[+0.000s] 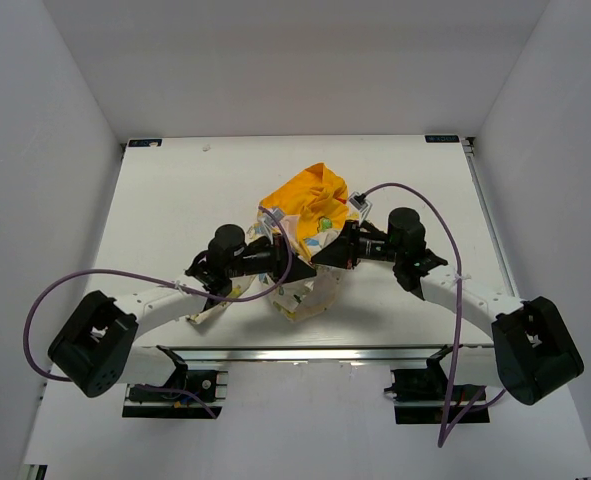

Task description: Zip up the jacket

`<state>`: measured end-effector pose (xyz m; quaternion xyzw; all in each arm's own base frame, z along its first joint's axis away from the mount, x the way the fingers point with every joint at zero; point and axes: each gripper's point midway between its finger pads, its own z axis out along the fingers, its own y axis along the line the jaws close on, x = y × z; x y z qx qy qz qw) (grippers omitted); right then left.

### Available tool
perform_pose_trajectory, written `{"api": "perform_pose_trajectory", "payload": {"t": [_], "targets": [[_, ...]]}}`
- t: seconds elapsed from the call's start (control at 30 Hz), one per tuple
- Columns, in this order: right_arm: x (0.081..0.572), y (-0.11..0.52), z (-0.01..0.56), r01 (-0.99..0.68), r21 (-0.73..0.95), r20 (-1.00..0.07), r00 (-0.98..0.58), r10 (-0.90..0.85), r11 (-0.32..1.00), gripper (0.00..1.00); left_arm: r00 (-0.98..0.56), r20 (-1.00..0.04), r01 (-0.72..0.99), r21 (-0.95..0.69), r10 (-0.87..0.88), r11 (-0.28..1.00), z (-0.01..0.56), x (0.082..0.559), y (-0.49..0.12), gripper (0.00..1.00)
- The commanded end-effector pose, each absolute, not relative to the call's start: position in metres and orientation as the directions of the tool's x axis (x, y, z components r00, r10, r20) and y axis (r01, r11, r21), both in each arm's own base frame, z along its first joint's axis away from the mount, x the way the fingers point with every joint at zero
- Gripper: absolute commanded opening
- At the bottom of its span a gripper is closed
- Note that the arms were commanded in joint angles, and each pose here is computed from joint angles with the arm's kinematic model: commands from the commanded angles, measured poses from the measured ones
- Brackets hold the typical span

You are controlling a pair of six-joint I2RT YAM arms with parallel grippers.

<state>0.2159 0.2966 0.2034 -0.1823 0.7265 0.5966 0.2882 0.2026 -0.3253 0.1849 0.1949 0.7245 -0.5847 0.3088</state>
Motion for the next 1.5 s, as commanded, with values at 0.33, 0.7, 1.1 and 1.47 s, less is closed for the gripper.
{"api": "perform_pose_trajectory", "payload": {"t": [0.33, 0.7, 1.1, 1.47], "targets": [[0.221, 0.3, 0.238, -0.721, 0.662, -0.748, -0.656, 0.106, 0.204, 0.0, -0.769, -0.638, 0.626, -0.765, -0.044, 0.151, 0.201, 0.172, -0.33, 0.73], [0.219, 0.3, 0.238, -0.722, 0.663, -0.746, -0.658, 0.1, 0.197, 0.0, -0.742, -0.629, 0.565, -0.773, -0.233, 0.288, 0.214, 0.201, -0.304, 0.75], [0.217, 0.302, 0.245, -0.732, 0.66, -0.751, -0.651, 0.111, 0.171, 0.0, -0.772, -0.583, 0.516, -0.807, -0.254, 0.286, 0.205, 0.21, -0.31, 0.66], [0.214, 0.301, 0.246, -0.739, 0.653, -0.757, -0.646, 0.103, 0.163, 0.0, -0.731, -0.577, 0.465, -0.812, -0.365, 0.353, 0.211, 0.223, -0.287, 0.92]]}}
